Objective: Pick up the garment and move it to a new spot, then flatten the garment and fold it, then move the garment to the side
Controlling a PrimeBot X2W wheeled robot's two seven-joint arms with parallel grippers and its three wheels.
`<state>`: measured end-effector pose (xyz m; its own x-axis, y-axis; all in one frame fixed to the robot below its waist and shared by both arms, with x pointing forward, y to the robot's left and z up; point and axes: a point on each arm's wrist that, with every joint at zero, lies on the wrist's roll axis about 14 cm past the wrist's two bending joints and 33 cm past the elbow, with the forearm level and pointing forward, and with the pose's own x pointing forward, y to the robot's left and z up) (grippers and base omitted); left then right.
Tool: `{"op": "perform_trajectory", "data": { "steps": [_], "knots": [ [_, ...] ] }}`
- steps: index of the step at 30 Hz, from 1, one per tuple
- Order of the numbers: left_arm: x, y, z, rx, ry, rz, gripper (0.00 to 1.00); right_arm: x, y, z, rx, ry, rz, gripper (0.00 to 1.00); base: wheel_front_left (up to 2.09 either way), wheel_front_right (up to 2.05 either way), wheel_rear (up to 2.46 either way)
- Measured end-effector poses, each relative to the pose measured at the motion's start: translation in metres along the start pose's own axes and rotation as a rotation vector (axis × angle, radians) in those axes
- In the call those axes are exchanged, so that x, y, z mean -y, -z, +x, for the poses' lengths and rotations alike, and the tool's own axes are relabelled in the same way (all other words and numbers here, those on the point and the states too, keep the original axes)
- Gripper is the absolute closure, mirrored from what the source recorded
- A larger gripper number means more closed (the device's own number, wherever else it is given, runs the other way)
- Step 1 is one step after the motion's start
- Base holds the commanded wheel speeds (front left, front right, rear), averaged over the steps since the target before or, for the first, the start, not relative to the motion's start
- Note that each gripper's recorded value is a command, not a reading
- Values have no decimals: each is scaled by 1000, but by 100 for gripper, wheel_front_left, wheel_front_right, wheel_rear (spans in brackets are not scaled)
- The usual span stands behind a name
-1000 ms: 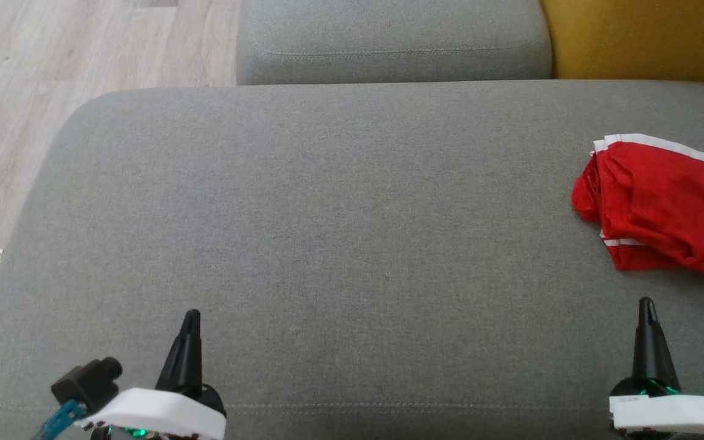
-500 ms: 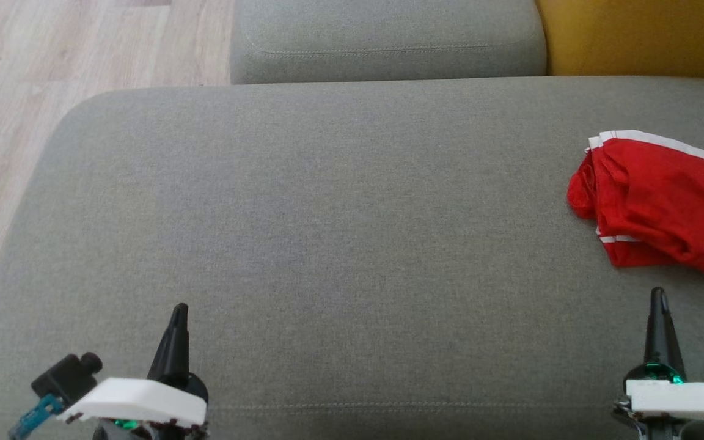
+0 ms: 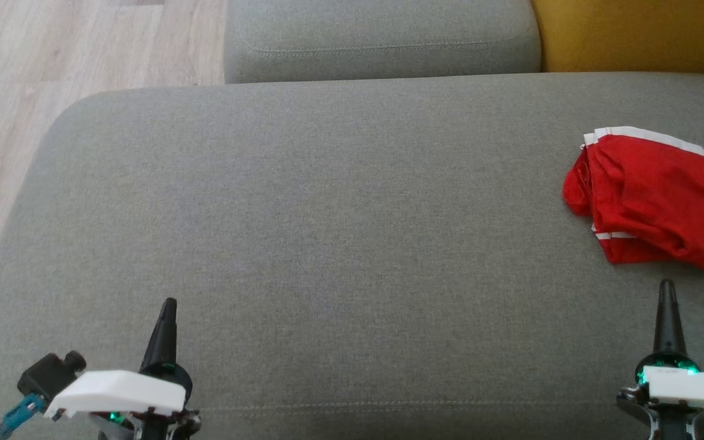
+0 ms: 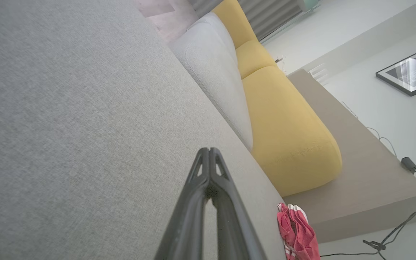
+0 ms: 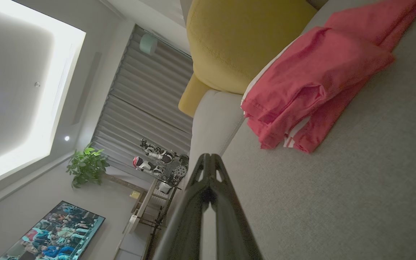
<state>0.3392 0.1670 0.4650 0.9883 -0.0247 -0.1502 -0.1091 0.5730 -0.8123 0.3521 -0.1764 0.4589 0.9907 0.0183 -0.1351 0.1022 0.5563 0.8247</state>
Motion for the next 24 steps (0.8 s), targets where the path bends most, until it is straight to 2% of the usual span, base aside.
{"op": "perform_trajectory", "data": {
  "steps": [24],
  "knots": [
    [-2,-10,15,-6,7,-289,100,2,-15,8,25,9,291,100,0,0,0]
  ]
}}
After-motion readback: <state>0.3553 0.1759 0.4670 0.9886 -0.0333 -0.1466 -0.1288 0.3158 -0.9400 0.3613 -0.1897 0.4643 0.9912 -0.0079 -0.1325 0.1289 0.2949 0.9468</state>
